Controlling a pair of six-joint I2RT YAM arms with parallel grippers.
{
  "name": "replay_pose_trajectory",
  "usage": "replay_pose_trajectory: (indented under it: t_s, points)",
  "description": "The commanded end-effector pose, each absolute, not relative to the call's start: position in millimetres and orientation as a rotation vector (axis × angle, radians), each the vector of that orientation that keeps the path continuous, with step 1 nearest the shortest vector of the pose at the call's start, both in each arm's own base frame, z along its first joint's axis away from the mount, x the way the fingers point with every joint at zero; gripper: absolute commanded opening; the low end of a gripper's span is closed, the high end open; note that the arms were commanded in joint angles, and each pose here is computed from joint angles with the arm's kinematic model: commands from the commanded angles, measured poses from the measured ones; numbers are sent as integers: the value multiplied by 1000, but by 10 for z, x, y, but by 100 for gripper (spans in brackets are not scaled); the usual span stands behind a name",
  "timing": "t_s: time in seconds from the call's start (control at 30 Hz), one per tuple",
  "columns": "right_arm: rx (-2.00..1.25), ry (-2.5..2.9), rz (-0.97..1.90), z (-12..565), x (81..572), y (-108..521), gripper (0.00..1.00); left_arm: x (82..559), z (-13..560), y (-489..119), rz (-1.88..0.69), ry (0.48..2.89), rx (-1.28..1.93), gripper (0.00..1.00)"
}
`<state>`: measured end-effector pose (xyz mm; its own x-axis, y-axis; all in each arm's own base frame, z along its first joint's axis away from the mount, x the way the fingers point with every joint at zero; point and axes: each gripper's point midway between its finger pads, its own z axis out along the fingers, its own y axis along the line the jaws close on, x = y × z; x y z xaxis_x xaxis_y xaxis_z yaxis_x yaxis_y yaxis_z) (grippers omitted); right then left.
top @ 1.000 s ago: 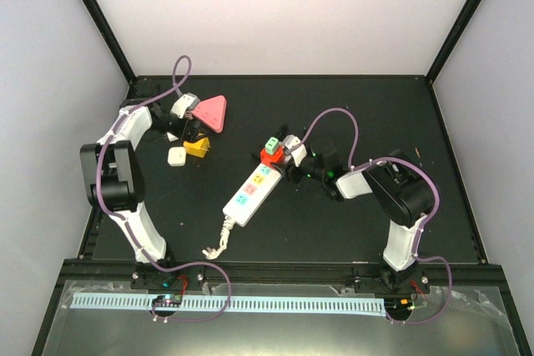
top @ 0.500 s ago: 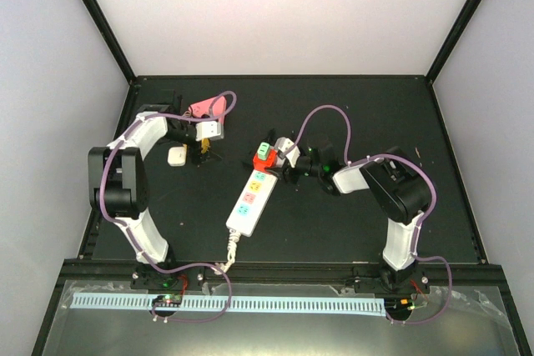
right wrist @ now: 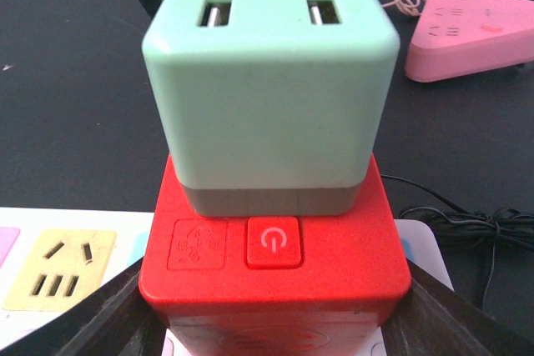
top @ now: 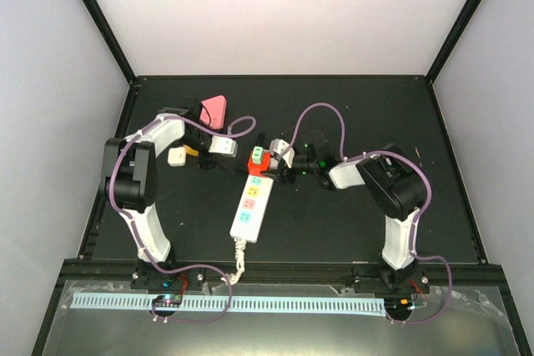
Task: Pull the plug off the socket
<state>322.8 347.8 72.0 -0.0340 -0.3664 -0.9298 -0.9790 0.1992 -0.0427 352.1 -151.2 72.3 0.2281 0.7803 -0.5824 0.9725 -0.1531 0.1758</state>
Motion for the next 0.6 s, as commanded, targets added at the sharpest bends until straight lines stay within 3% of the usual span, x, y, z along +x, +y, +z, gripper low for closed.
replay_pose_trajectory:
  t_s: [0.0,0.3,0.57]
  points:
    - [-1453,1605,922,372,2974,3473,1,3490,567,-1571,-434,1583,2076,79]
    - [-1458,1591,925,371,2951,3468,1,3453,376,-1635,-385,1598,2151,63]
    - [-1454,1581,917,378,2950,3462,1,3525,321,-1657,-339,1635,2141,60]
